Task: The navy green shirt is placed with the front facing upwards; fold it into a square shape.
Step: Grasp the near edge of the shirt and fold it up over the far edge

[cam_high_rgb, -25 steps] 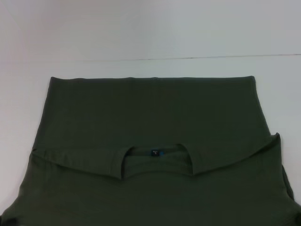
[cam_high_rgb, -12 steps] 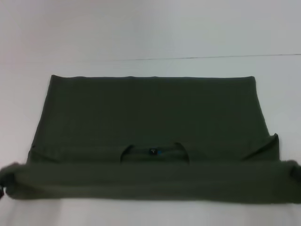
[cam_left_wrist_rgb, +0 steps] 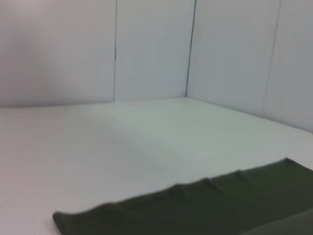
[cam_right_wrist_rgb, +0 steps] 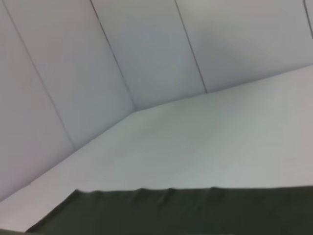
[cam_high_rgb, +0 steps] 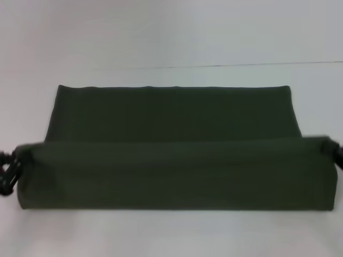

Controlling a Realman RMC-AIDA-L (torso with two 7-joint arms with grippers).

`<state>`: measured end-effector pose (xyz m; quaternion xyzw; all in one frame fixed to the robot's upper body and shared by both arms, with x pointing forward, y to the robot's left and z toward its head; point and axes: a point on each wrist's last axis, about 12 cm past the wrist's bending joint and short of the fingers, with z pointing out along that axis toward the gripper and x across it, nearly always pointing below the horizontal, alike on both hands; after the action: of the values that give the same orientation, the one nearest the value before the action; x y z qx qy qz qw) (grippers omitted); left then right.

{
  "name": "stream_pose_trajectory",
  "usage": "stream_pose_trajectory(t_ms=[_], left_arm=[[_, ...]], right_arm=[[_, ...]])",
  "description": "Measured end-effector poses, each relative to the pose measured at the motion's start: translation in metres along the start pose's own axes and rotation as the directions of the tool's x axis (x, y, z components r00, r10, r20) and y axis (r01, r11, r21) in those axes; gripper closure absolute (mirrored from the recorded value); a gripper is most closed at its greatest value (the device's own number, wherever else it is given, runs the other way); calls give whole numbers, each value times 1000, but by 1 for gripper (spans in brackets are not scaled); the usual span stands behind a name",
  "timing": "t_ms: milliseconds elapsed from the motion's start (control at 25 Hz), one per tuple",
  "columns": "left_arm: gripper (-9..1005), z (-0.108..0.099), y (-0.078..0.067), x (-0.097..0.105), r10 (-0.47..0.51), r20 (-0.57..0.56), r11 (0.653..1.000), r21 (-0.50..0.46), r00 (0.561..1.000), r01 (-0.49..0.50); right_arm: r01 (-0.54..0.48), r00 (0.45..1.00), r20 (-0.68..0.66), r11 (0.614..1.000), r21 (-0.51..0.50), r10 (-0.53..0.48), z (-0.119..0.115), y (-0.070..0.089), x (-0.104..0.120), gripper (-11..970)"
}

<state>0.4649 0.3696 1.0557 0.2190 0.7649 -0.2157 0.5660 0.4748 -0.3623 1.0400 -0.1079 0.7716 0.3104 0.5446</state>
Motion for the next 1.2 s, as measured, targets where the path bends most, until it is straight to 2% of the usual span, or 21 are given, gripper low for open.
stream_pose_trajectory(t_ms=[120, 360, 840, 1000, 1200], left_arm=[[928, 22, 8, -12, -2, 6, 1000, -14, 1000, 2], [928, 49, 21, -29, -15, 3, 998, -63, 1000, 15], [928, 110, 32, -61, 67, -43, 989, -132, 997, -72], [928, 132, 34, -70, 86, -78, 980, -171, 993, -98], [927, 152, 34, -76, 111, -125, 966, -221, 986, -137]], right_arm=[[0, 1000, 1, 1000, 18, 0, 14, -6, -15, 909], [5, 1000, 10, 999, 40, -5, 39, -12, -35, 908], [24, 999, 24, 992, 122, -27, 75, -23, -65, 907], [12, 1000, -13, 985, 175, -10, 85, -28, -69, 906], [36, 998, -56, 978, 206, -25, 104, -28, -74, 905]])
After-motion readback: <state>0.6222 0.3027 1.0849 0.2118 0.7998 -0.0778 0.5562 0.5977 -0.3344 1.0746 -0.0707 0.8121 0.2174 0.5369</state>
